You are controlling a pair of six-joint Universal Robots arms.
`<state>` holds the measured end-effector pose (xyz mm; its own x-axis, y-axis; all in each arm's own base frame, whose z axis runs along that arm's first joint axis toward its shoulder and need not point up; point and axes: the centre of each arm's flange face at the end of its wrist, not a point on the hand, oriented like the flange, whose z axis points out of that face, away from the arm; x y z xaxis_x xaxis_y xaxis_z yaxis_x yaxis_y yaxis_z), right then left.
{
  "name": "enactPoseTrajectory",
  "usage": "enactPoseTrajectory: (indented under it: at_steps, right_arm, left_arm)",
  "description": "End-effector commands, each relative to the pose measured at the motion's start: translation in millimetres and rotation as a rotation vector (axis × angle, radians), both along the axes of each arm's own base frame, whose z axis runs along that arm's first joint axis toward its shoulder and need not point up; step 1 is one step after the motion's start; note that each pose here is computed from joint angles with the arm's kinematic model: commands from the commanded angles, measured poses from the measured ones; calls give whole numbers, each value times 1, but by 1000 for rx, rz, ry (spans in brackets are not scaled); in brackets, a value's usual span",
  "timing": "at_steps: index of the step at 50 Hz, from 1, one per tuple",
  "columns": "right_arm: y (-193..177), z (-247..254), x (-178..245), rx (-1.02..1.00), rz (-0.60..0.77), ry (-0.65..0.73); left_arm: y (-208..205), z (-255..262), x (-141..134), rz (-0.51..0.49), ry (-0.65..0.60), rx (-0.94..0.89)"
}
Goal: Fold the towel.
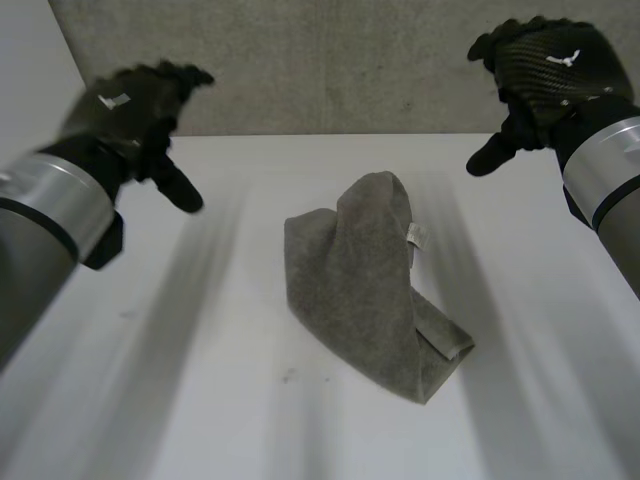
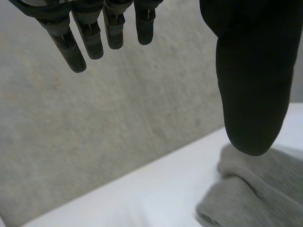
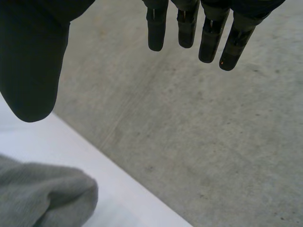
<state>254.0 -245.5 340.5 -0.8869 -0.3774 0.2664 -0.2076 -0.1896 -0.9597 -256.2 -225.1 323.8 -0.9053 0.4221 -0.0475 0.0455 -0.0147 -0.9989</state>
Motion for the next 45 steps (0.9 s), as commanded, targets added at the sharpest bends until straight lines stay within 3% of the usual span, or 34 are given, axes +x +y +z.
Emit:
enactPoseTrajectory:
  at_steps: [1,5,10,15,31,38,40,43,45]
  right_arm:
    - [-1,-33,3,144,27,181]
    - [1,-58,5,270,42,191]
    - [-11,-115,9,481,19,38]
    - [-22,-153,18,558,15,-82]
    - [-62,-226,46,704,-5,-288]
    - [-64,-199,48,641,12,-349]
    - [-62,-159,43,525,48,-385]
    - [-58,-136,42,459,79,-399]
    - [-43,-101,41,366,161,-342]
  left_arm:
    - [-3,-51,-31,-92,-53,90]
    - [-11,-72,-38,-114,-83,117]
    - [-22,-118,-55,-230,-221,124]
    - [-31,-146,-65,-283,-319,65]
    - [-43,-158,-57,-244,-357,21]
    - [-43,-157,-50,-226,-357,28]
    - [-46,-155,-46,-214,-356,27]
    - [-47,-153,-45,-205,-354,24]
    - [-49,-149,-43,-185,-350,13]
